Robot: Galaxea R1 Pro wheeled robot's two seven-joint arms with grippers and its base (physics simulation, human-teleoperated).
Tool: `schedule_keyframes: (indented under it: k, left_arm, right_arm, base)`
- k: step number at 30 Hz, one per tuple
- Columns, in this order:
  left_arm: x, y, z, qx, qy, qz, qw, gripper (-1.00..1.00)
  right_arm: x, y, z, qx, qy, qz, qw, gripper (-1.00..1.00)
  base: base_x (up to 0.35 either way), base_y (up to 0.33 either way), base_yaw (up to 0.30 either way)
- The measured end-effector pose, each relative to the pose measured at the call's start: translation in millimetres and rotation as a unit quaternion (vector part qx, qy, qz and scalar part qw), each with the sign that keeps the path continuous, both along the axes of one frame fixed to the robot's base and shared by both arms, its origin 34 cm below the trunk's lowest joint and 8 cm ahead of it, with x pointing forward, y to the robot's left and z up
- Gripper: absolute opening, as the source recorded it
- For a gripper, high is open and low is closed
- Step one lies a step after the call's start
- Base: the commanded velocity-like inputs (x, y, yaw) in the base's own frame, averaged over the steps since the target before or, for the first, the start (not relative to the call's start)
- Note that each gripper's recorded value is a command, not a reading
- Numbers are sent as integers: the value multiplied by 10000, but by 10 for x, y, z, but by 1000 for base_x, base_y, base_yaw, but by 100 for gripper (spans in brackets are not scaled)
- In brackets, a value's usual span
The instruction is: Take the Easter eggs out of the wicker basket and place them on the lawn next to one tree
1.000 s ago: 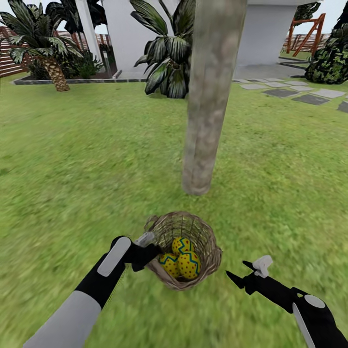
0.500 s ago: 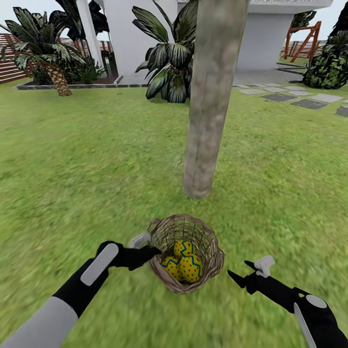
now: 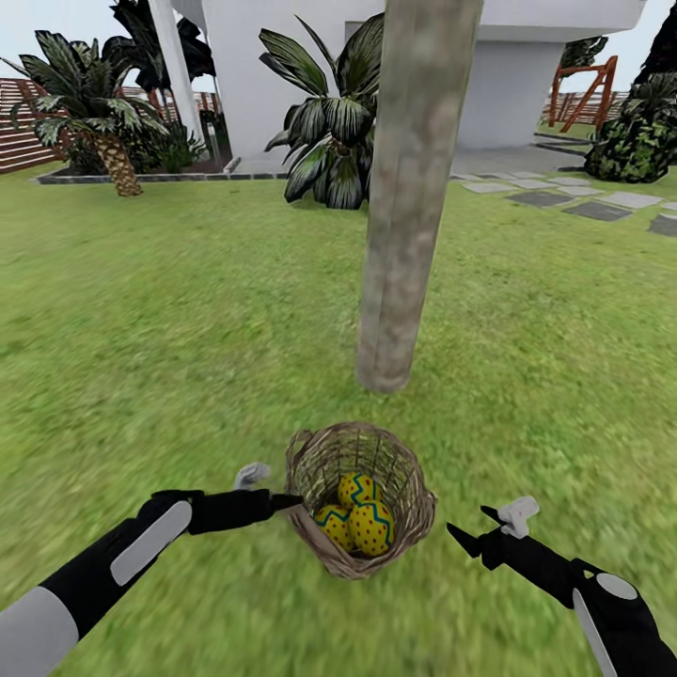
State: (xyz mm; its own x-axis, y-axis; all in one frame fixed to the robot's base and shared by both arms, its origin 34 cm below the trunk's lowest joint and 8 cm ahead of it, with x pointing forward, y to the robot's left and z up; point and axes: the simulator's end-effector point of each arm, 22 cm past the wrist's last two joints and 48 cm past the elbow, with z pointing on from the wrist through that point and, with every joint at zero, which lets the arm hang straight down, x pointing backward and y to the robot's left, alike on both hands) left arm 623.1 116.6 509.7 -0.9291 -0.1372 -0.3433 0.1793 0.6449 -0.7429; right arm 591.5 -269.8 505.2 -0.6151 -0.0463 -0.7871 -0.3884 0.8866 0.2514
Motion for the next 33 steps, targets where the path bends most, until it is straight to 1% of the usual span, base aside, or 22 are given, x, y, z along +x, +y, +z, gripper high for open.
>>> schedule_keyframes:
  k: [1,2,6,7,9,13,16,21,23,28,33]
  left_arm:
    - [-22,-45,92,-229,-138,-144,9995,100]
    - [-46,-68,144,-353,-226,-253,9988,100]
    - [-231,-118,211,-649,-500,-674,9944,100]
    - [-310,-140,243,-802,-615,-815,9915,100]
    - [-373,-62,210,-904,-687,-841,9900,100]
    - [-414,141,124,-1061,-852,-736,9880,100]
    - [-437,245,90,-1105,-935,-698,9870,100]
    - [-433,409,131,-1049,-1008,-707,9868,100]
    - [-459,465,189,-1134,-1034,-765,9852,100]
    - [-468,485,250,-1188,-1076,-800,9838,100]
    - [-462,464,263,-1203,-1075,-789,9837,100]
  right_arm:
    - [3,-4,8,-4,-8,-2,10000,100]
    - [6,-9,15,-10,-17,-6,10000,100]
    - [39,-68,34,-96,-58,-115,9999,100]
    - [58,-108,36,-155,-76,-190,9997,100]
    - [75,-132,51,-192,-101,-238,9995,100]
    - [92,-145,86,-212,-143,-261,9993,100]
    - [104,-161,116,-227,-177,-277,9992,100]
    - [123,-180,153,-255,-222,-315,9989,100]
    - [141,-221,160,-314,-243,-394,9984,100]
    - [158,-244,192,-346,-282,-440,9980,100]
    - [162,-250,206,-352,-293,-451,9979,100]
  base:
    - [0,0,0]
    - [0,0,0]
    - [0,0,0]
    - [0,0,0]
    - [0,0,0]
    - [0,0,0]
    - [-9,0,0]
    - [-185,73,0]
    - [-269,122,0]
    - [-252,103,0]
    - [-47,12,0]
